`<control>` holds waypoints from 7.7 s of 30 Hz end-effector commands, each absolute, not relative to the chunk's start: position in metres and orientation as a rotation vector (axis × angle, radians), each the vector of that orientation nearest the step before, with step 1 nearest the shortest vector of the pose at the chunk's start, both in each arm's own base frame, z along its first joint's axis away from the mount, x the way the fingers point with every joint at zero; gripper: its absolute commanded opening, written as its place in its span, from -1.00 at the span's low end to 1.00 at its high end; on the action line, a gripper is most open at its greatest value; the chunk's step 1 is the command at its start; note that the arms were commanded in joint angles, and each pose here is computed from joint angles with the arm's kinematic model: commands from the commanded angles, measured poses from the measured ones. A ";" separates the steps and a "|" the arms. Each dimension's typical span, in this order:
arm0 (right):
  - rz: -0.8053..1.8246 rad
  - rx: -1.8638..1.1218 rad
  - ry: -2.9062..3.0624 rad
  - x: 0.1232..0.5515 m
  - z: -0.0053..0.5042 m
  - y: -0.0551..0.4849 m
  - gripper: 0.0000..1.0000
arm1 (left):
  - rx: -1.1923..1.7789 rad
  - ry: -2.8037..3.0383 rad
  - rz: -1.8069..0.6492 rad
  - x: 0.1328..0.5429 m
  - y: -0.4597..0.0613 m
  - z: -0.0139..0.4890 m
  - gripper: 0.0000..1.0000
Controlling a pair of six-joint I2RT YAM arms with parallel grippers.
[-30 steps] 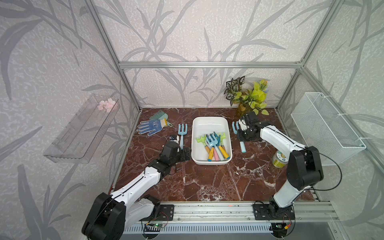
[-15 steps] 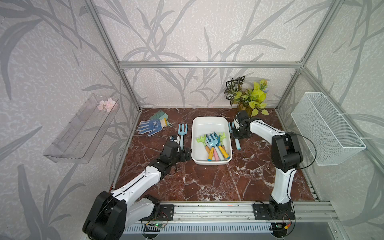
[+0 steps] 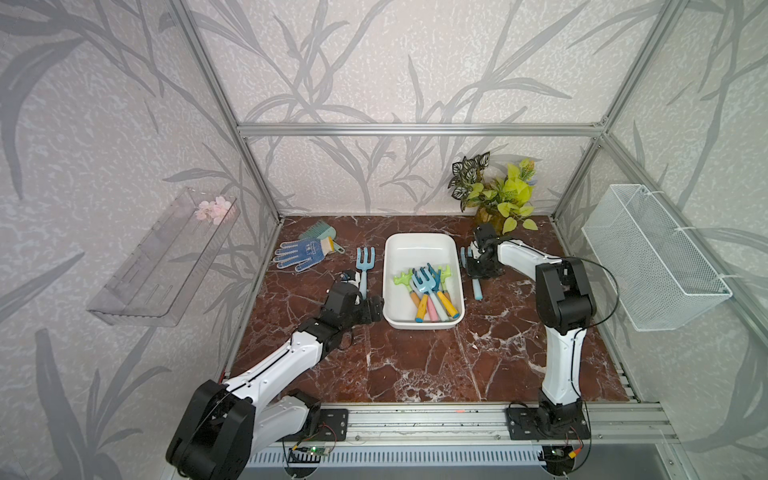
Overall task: Take the hand rake out of the storage box
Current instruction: Place the rake at the center of the board, then pick up the rake from the storage box, then place the rake at the center of the board.
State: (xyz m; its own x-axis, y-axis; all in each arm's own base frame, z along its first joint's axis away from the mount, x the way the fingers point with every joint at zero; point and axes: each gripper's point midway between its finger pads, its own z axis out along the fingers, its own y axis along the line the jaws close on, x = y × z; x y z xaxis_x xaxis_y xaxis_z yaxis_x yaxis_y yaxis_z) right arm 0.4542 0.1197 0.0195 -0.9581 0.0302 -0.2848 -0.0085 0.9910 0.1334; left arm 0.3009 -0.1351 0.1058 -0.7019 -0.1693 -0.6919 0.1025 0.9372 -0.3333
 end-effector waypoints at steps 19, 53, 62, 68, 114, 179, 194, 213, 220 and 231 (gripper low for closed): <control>0.194 -0.014 2.726 0.451 0.070 0.110 0.19 | -0.024 2.275 -0.462 0.309 -0.141 0.122 0.99; 0.372 -0.734 2.599 0.286 0.135 0.234 -0.01 | -0.052 2.237 -0.459 0.305 -0.134 0.125 0.99; 0.333 -0.775 2.692 0.290 0.100 0.252 0.10 | -0.049 2.240 -0.462 0.305 -0.135 0.124 0.99; 0.331 -0.788 2.736 0.294 0.077 0.264 0.21 | -0.047 2.240 -0.463 0.305 -0.135 0.123 0.99; 0.177 -0.704 2.887 0.322 0.034 0.269 -0.33 | -0.043 2.237 -0.467 0.305 -0.136 0.126 0.99; 1.910 -0.590 1.988 0.260 0.316 0.350 -0.73 | 0.263 1.744 -1.588 0.305 -0.258 0.336 0.33; 1.924 -0.551 1.990 0.264 0.312 0.351 -0.44 | 0.257 1.799 -1.564 0.295 -0.253 0.322 -0.65; 1.571 -0.543 2.125 0.262 0.285 0.303 0.61 | 0.173 2.050 -1.190 0.308 -0.206 0.275 -0.89; 1.288 -0.568 2.221 0.261 0.267 0.268 0.62 | 0.215 2.220 -0.846 0.318 -0.179 0.246 -0.89; 1.059 -0.509 2.304 0.263 0.236 0.222 0.62 | 0.304 2.513 -0.201 0.349 -0.116 0.202 -0.90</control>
State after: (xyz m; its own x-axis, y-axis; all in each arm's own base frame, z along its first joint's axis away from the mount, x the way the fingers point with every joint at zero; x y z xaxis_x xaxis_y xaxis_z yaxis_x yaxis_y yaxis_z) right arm 0.2679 0.2354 0.2488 -0.7833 -0.0805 -0.6164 -0.5427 0.5720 0.6151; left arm 0.3511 -0.1485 0.2185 -0.7669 0.0478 -0.6400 0.2844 0.9193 -0.2721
